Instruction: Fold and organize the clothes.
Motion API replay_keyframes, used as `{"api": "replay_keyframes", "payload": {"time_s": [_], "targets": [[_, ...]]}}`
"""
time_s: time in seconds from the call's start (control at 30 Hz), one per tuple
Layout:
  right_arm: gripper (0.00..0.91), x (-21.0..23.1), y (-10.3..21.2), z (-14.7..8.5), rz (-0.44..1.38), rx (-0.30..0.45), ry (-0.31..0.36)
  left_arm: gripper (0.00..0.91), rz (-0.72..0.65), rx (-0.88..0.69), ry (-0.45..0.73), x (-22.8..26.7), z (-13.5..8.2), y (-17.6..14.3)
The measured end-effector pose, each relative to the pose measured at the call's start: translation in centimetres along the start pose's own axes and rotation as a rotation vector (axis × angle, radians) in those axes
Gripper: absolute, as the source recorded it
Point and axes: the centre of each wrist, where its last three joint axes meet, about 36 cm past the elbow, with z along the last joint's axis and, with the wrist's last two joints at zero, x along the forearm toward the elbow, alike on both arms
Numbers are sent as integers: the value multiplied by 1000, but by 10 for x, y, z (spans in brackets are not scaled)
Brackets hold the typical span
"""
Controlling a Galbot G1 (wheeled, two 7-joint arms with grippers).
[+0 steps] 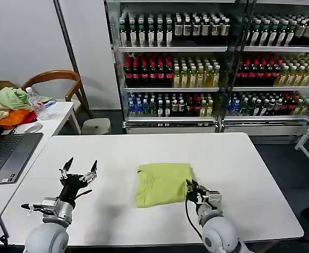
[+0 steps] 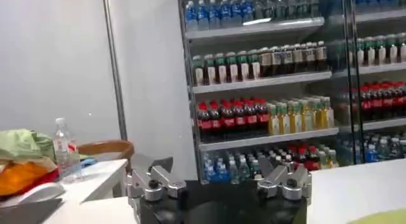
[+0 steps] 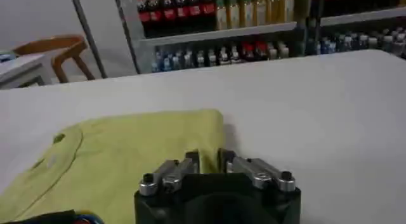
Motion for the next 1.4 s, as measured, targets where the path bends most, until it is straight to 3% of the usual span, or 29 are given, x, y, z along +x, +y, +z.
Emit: {"api": "replay_keyframes", "payload": {"time_s": [0.23, 0.47, 0.7, 1.4], "targets": [[907, 10, -23, -24, 1, 81, -92, 907, 10, -6, -1, 2, -4, -3], [907, 7, -53, -46, 34, 174, -254, 907, 25, -10, -19, -1, -7, -6], [907, -2, -78, -60, 87, 240, -369, 907, 47, -16, -54, -5, -5, -10], [907, -25, -110, -49, 133, 340, -401, 907, 79, -102, -145, -11, -4, -8]]}}
